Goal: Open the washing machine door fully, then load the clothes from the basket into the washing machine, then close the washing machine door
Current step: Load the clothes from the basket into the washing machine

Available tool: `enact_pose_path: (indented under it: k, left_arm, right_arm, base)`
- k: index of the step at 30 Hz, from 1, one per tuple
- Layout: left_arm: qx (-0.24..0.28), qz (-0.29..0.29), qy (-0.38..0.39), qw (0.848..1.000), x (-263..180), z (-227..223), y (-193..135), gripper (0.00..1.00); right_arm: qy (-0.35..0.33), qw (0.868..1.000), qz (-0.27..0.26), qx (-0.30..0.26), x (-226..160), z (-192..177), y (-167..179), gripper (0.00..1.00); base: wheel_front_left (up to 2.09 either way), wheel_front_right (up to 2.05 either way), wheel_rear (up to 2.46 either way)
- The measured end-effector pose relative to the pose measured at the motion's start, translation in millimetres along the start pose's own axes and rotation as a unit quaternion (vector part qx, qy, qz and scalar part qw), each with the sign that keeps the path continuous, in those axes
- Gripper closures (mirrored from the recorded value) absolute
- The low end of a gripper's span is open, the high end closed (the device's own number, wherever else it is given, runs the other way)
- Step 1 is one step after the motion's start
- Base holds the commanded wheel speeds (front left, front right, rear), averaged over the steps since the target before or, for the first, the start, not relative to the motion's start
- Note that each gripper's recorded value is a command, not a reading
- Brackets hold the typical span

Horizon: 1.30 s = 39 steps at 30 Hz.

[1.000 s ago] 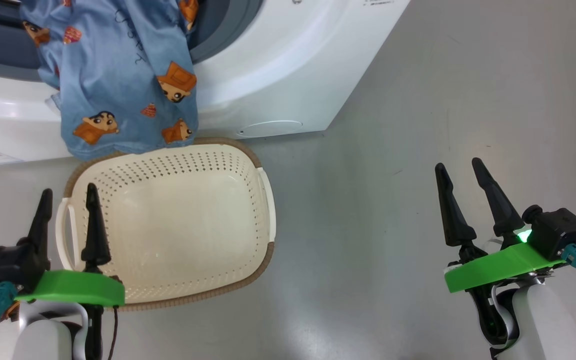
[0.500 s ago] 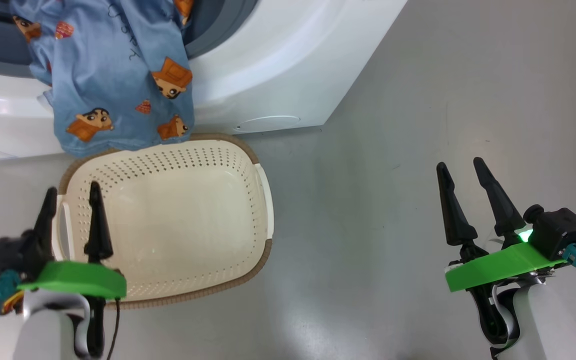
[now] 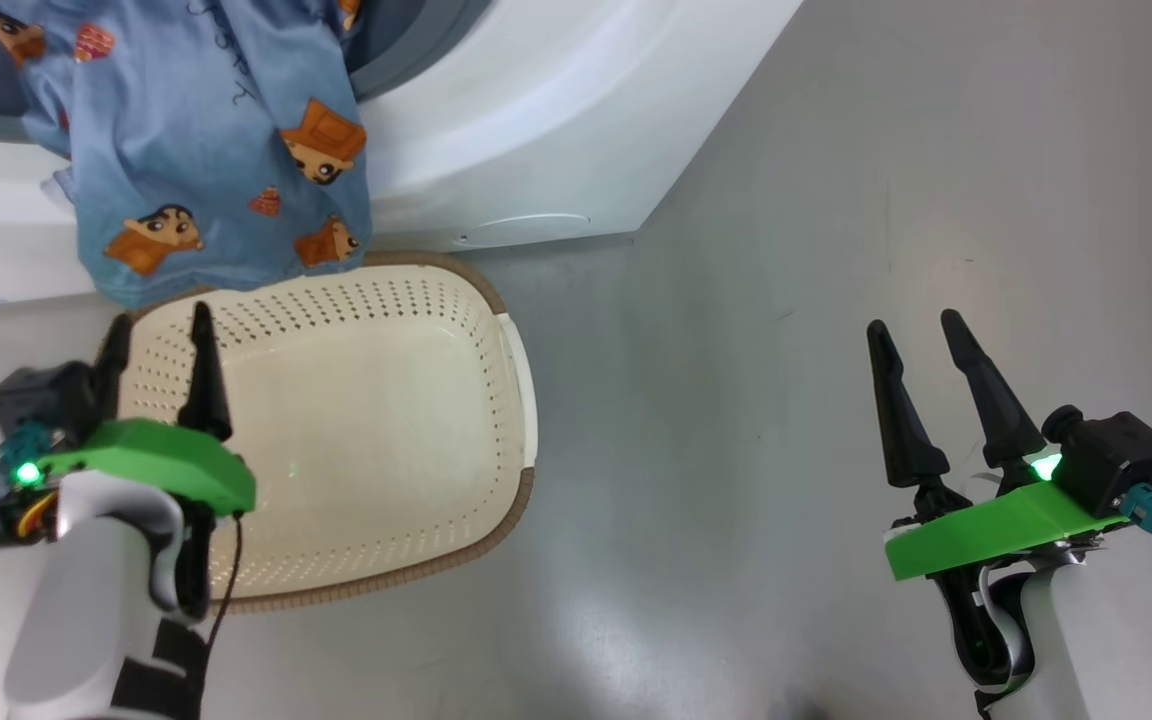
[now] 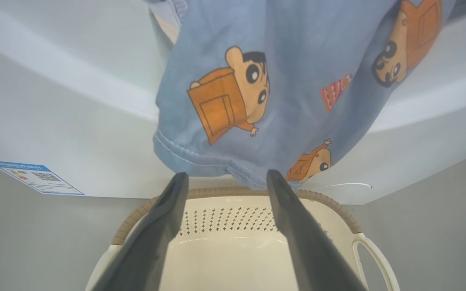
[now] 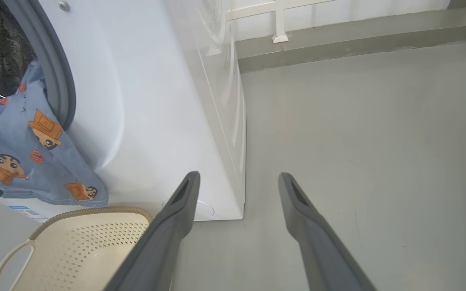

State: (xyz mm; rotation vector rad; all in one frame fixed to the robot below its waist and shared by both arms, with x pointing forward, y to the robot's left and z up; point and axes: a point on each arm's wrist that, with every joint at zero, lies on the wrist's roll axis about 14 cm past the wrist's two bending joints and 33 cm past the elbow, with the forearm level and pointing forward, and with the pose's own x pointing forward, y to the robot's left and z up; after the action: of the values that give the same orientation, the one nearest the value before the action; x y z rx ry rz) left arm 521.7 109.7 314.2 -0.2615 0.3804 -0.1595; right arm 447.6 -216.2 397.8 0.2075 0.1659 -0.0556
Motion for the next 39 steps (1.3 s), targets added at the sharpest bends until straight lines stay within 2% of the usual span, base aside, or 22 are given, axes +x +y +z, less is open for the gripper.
enact_pose_path:
  k: [15,23,39]
  left_arm:
    - [0.000,-0.029,0.062,0.998,35,-21,-15,0.00]
    - [0.014,-0.064,0.048,0.997,53,-5,-33,0.00]
    - [0.004,-0.152,0.019,0.988,57,15,-87,0.00]
  right_arm:
    - [0.003,1.000,-0.003,-0.004,2,-2,-2,0.00]
    - [0.007,1.000,-0.005,-0.007,-1,-3,-4,0.00]
    - [0.008,1.000,-0.007,-0.008,-3,-4,-5,0.00]
  base:
    - [0.00,0.00,0.00]
    - [0.00,0.00,0.00]
    - [0.00,0.00,0.00]
